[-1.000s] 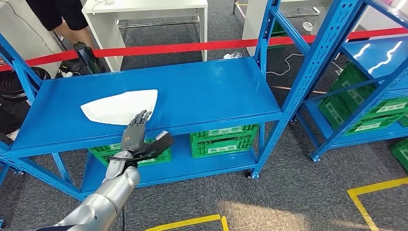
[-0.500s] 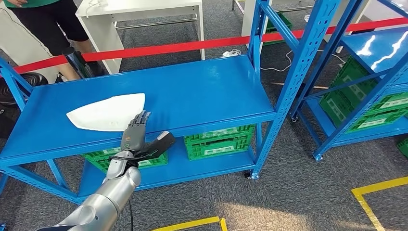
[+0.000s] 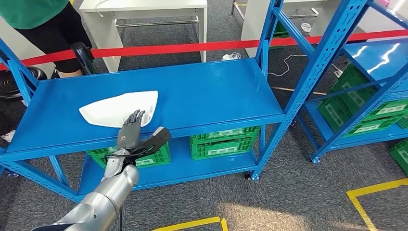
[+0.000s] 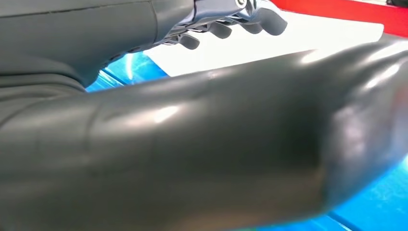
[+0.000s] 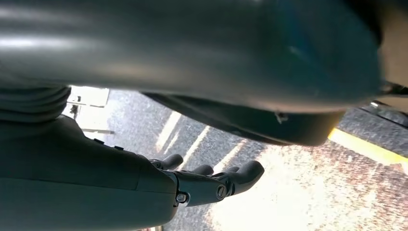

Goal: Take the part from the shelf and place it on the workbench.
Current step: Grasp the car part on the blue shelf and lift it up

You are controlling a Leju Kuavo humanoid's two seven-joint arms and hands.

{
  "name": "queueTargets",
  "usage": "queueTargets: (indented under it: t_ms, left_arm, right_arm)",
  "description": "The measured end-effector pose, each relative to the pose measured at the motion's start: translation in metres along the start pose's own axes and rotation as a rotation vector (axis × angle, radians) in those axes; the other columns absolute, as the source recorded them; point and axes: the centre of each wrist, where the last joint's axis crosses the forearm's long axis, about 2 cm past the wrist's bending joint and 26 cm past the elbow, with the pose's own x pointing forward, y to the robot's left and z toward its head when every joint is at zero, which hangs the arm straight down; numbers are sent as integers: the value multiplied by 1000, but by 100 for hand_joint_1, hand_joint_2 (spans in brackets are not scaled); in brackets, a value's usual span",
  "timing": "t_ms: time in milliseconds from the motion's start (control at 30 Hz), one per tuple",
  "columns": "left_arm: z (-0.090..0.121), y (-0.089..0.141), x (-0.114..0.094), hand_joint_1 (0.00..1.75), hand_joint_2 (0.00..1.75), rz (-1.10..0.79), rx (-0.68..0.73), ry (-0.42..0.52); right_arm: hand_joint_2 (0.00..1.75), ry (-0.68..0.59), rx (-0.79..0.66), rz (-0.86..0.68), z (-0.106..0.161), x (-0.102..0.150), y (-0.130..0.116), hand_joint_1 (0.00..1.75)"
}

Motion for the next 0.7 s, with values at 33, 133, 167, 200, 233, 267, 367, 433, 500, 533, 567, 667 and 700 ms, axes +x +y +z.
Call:
queueTargets:
  t_ms: [33, 133, 167, 200, 233, 267, 367, 433, 500, 533, 567, 667, 700]
  left_arm:
    - [0, 0, 0, 0, 0, -1, -1, 2]
    - [0, 0, 0, 0, 0, -6, 1, 3]
    - [0, 0, 0, 0, 0, -7, 2, 3]
    - [0, 1, -1, 0, 0, -9, 2, 5]
    - [0, 1, -1, 0, 0, -13, 3, 5]
    - [0, 1, -1, 0, 0, -19, 3, 8]
    - [-1, 2, -1, 0, 0, -40, 7, 24]
    - [-1, 2, -1, 0, 44, -41, 8, 26]
    - [1, 0, -3, 0, 131, -44, 3, 30]
    - [2, -1, -4, 0, 175, -48, 1, 36]
    - [2, -2, -5, 0, 175, -54, 1, 40]
    - [2, -1, -5, 0, 175, -73, 11, 43]
    - [2, 0, -4, 0, 175, -79, 13, 43]
  right_arm:
    - [0, -21, 0, 0, 0, 0, 0, 0]
    - [0, -57, 0, 0, 0, 0, 0, 0]
    - [0, -56, 0, -1, 0, 0, 0, 0]
    - [0, -55, 0, -1, 0, 0, 0, 0]
    - [0, -53, 1, -1, 0, 0, 0, 0]
    - [0, -49, 1, -1, 0, 0, 0, 0]
    - [0, -15, 2, -1, 0, 0, 1, 0]
    - [0, 11, 3, -1, 0, 0, 1, 0]
    - [0, 20, 3, -1, 0, 0, 1, 0]
    - [0, 20, 3, -1, 0, 0, 1, 0]
    - [0, 20, 3, 0, 0, 0, 1, 0]
    - [0, 19, 4, 1, 0, 1, 2, 0]
    - [0, 18, 3, 2, 1, 1, 1, 0]
